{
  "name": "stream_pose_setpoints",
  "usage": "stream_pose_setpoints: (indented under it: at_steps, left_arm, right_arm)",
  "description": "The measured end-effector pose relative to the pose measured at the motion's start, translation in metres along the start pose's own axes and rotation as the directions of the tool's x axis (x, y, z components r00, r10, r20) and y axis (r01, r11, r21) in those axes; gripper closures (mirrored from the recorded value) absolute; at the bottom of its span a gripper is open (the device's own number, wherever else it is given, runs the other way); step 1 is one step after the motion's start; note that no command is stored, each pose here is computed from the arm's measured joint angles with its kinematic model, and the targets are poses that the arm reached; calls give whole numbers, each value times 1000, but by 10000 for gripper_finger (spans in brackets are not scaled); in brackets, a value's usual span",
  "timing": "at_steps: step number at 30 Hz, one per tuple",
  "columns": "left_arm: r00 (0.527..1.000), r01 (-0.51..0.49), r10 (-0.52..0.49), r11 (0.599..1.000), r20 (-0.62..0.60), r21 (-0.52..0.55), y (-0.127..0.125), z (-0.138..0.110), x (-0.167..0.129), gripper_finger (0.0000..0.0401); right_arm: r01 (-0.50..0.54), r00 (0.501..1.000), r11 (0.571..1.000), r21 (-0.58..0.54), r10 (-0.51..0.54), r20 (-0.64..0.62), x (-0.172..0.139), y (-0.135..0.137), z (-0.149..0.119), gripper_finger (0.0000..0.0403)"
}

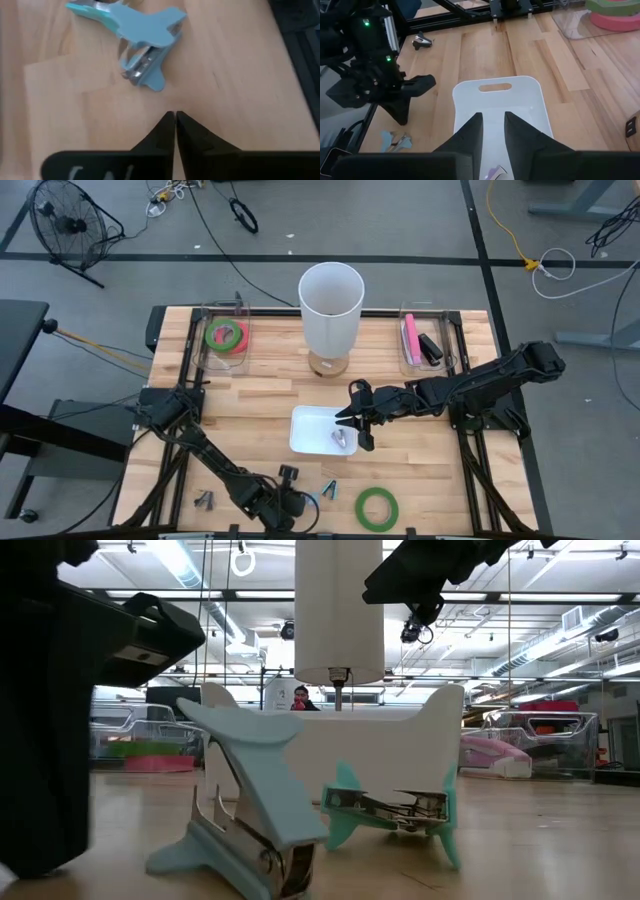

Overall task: Pick and place Stapler, Stapler remover, tape
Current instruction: Put the bottom blue stapler remover into the white bin

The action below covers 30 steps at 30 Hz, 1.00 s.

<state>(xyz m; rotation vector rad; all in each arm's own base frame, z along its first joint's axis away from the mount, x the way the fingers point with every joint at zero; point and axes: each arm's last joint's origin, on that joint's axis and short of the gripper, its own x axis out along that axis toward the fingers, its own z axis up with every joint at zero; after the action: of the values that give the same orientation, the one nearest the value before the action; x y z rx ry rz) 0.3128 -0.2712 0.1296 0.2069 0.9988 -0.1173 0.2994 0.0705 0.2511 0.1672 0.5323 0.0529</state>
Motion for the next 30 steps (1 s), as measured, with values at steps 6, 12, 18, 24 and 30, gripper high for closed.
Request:
stream_pose_setpoints:
  at_steps: [6, 12, 18, 24, 30]
  left_arm:
    - [997, -70, 70, 998, 20, 0, 4, 0, 0, 323]
    - [996, -93, 93, 996, 16, -7, 8, 1, -2, 252]
    - [996, -69, 70, 997, 51, -18, 7, 6, -5, 198]
    - [992, -53, 52, 999, 116, 4, 6, 14, -8, 176]
    - [989, -42, 41, 999, 142, 5, 15, 22, -5, 174]
  right_arm:
    - [0, 1000, 1000, 0, 0, 0, 0, 0, 0, 321]
    - [0, 1000, 1000, -1, 0, -1, 0, 0, 0, 321]
    - [1, 1000, 1000, -1, -1, -2, 0, 0, 0, 321]
    - [1, 1000, 1000, -1, -1, -2, 0, 0, 0, 321]
    - [0, 1000, 1000, -1, -1, -2, 0, 0, 0, 321]
